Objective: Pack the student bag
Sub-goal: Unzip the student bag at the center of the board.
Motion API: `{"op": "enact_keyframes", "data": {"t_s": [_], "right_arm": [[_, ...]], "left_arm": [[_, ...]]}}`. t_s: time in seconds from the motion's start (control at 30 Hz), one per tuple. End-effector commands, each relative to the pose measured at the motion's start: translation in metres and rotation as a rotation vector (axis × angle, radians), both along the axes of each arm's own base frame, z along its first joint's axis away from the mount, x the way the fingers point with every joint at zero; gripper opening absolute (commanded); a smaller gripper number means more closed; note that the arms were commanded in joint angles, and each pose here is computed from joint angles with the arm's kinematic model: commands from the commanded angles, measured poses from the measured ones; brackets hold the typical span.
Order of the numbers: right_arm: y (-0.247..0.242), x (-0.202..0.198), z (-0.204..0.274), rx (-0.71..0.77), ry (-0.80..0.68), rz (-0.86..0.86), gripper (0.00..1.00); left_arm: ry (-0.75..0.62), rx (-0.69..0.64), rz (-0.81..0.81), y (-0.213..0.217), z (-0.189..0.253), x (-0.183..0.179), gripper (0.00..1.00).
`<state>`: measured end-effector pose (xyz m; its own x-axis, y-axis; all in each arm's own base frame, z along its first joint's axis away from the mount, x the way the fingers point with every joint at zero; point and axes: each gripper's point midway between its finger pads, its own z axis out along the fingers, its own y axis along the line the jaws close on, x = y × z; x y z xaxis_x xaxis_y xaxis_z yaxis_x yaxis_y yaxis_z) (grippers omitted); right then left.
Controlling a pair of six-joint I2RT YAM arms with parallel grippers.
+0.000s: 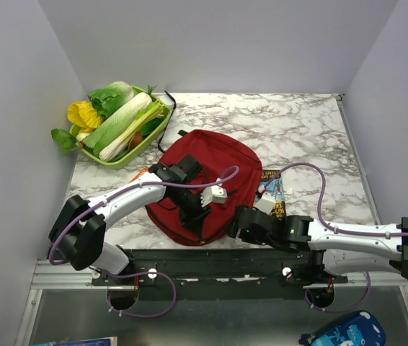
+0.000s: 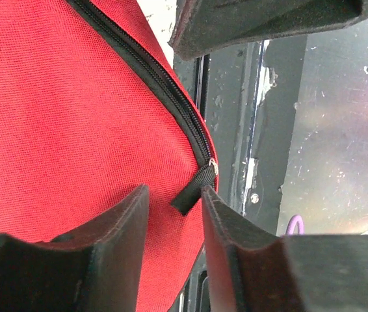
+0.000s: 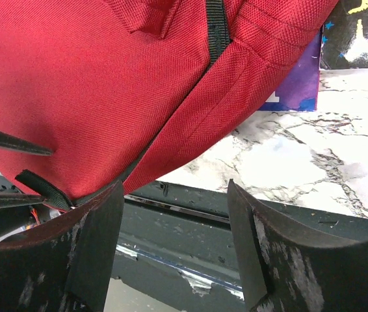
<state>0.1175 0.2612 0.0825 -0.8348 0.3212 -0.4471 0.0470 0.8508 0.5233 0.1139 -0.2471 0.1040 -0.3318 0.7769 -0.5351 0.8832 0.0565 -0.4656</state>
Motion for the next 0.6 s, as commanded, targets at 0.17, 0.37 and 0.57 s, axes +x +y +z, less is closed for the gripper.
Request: {"op": "enact_keyframes", "data": {"t_s": [0.17, 0.37, 0.57], "right_arm": [[0.001, 0.011, 0.011, 0.025, -0.046, -0.035, 0.7], [0.001, 0.011, 0.008, 0.019, -0.038, -0.034, 0.71], [0.007, 0.011, 0.002, 0.005, -0.015, -0.037, 0.79]], "left_arm": [[-0.052, -0.018, -0.035, -0.008, 0.007, 0.0, 0.31], [-0.047, -0.019, -0.052, -0.01, 0.008, -0.004, 0.03], [-0.046, -0.029, -0.061, -0.009, 0.013, -0.006, 0.0]]}}
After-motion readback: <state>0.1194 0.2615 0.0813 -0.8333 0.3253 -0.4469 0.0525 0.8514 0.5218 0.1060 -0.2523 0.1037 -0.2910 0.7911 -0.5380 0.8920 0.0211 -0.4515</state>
